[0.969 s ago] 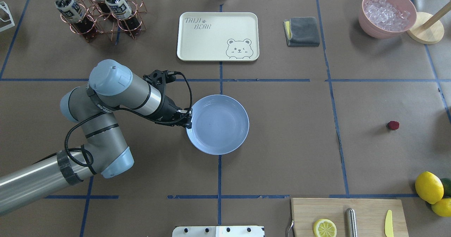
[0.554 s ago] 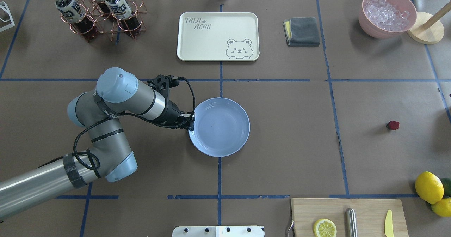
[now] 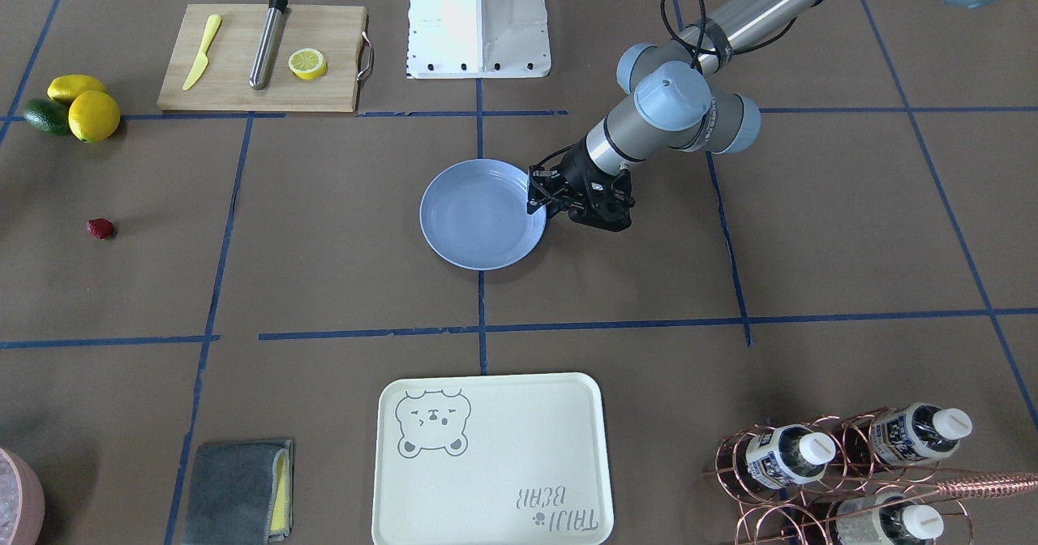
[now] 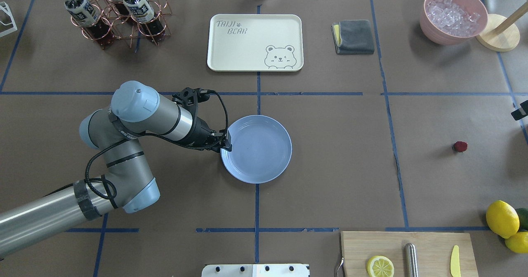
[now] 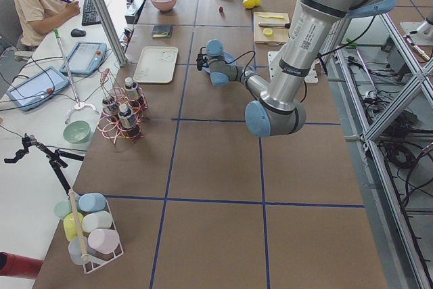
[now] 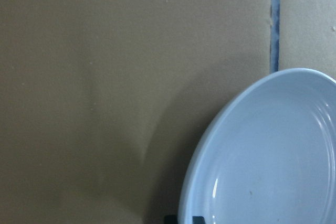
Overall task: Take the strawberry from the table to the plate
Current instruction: 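Slide the blue plate with the left gripper toward the table center, then grasp the red strawberry with the right gripper while the left gripper holds the plate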
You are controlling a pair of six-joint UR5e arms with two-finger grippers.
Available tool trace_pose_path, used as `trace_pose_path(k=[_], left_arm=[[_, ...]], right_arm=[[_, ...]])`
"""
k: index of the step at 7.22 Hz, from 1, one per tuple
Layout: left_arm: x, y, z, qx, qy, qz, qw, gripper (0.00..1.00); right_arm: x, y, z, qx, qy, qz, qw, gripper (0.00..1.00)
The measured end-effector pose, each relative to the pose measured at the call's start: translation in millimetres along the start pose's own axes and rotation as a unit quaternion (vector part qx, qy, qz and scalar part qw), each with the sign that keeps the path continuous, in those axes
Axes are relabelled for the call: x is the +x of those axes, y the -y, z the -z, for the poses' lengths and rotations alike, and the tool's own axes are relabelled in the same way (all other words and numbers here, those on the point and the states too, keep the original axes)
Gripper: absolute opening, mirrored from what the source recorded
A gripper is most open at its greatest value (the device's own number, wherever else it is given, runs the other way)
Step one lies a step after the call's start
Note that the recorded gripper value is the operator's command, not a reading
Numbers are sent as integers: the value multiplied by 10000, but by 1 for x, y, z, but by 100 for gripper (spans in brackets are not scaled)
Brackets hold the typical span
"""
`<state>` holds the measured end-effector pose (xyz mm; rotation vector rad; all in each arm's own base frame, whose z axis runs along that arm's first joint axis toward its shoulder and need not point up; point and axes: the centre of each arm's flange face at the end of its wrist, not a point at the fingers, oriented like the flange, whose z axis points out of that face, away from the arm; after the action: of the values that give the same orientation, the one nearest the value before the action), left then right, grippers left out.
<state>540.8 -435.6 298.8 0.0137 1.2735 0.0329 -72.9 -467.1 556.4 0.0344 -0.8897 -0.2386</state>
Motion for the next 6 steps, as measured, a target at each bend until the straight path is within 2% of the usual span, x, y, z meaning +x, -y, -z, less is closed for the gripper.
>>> trace_pose_path(k=[1,3,4,6], left_arm=[[3,1,5,31,-51,-14,10000,92],[10,0,13,66,-142,63,9999,92],[12,0,15,74,-169,99,9998,92],[13,-1,17,78,-185,121,9997,93]], right_arm=[[-17,1,-16,45,-44,-146,9999,100],[-43,-10,-63,321,-270,-277,9987,98],[-49,-16,-89,524,-278,-355,9976,94],[-51,-24,-129,820,-267,-504,9950,97]])
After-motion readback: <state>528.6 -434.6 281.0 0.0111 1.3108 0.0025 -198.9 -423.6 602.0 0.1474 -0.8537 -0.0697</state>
